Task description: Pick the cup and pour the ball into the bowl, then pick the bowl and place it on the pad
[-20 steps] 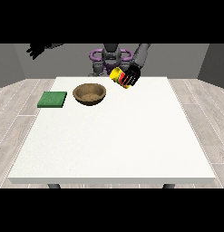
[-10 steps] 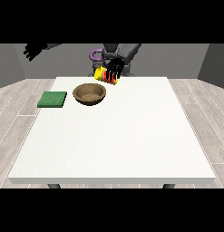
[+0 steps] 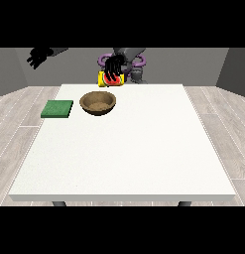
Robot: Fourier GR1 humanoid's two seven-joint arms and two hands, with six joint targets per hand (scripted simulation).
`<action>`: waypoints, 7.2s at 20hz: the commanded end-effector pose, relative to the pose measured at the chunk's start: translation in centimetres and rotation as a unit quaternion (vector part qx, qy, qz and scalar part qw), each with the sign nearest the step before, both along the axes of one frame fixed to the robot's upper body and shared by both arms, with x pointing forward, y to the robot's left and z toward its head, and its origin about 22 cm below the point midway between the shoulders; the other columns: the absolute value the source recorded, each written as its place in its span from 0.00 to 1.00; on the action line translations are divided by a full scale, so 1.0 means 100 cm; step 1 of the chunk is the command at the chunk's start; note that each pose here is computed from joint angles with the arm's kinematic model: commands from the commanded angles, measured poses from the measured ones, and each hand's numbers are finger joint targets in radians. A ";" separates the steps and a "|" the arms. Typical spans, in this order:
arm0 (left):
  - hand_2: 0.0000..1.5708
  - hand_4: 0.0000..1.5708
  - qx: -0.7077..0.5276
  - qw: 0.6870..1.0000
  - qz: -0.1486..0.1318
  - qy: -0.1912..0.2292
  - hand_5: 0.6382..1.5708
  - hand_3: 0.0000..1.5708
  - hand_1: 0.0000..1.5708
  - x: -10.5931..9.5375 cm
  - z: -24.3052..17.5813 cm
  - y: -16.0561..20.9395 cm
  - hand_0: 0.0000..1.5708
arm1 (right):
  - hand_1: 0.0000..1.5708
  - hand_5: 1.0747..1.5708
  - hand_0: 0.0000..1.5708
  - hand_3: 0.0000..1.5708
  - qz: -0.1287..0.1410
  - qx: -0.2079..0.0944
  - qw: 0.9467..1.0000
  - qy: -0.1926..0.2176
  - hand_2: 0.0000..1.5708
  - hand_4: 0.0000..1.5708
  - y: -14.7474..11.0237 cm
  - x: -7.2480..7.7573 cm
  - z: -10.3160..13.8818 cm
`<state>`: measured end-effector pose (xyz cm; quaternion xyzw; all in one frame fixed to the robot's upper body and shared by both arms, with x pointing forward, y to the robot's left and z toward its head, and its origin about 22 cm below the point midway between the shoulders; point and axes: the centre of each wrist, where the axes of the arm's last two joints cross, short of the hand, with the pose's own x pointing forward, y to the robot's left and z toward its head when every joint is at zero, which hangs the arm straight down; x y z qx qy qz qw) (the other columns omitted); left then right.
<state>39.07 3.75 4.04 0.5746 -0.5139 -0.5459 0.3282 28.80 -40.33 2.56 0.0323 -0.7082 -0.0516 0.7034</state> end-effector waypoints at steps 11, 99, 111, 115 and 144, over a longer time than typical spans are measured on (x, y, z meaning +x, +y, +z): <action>0.70 0.71 0.073 0.996 -0.026 0.033 1.00 0.98 0.00 -0.032 -0.001 -0.021 0.00 | 0.00 0.95 0.00 0.09 -0.010 -0.004 1.000 0.030 0.00 0.46 0.013 -0.008 -0.022; 0.00 0.76 -0.754 0.653 -0.070 0.014 0.97 0.00 0.00 -0.078 0.144 0.446 0.00 | 1.00 0.99 1.00 0.35 -0.173 -0.212 0.946 0.175 1.00 0.70 -0.039 0.042 0.039; 0.00 0.77 -0.741 0.661 -0.111 -0.022 0.98 0.00 0.00 -0.096 0.160 0.479 0.00 | 1.00 0.99 1.00 0.29 -0.199 -0.180 0.953 0.141 1.00 0.71 -0.069 0.039 0.058; 0.00 0.77 -0.739 0.665 -0.104 -0.026 0.98 0.00 0.00 -0.083 0.163 0.463 0.00 | 1.00 0.99 1.00 0.31 -0.195 -0.150 0.958 0.147 1.00 0.68 -0.042 0.051 0.036; 0.00 0.76 -0.729 0.666 -0.144 -0.064 0.99 0.00 0.00 -0.104 0.183 0.495 0.00 | 0.80 0.92 0.80 0.58 -0.299 -0.090 0.948 0.064 0.86 0.07 -0.062 0.060 0.054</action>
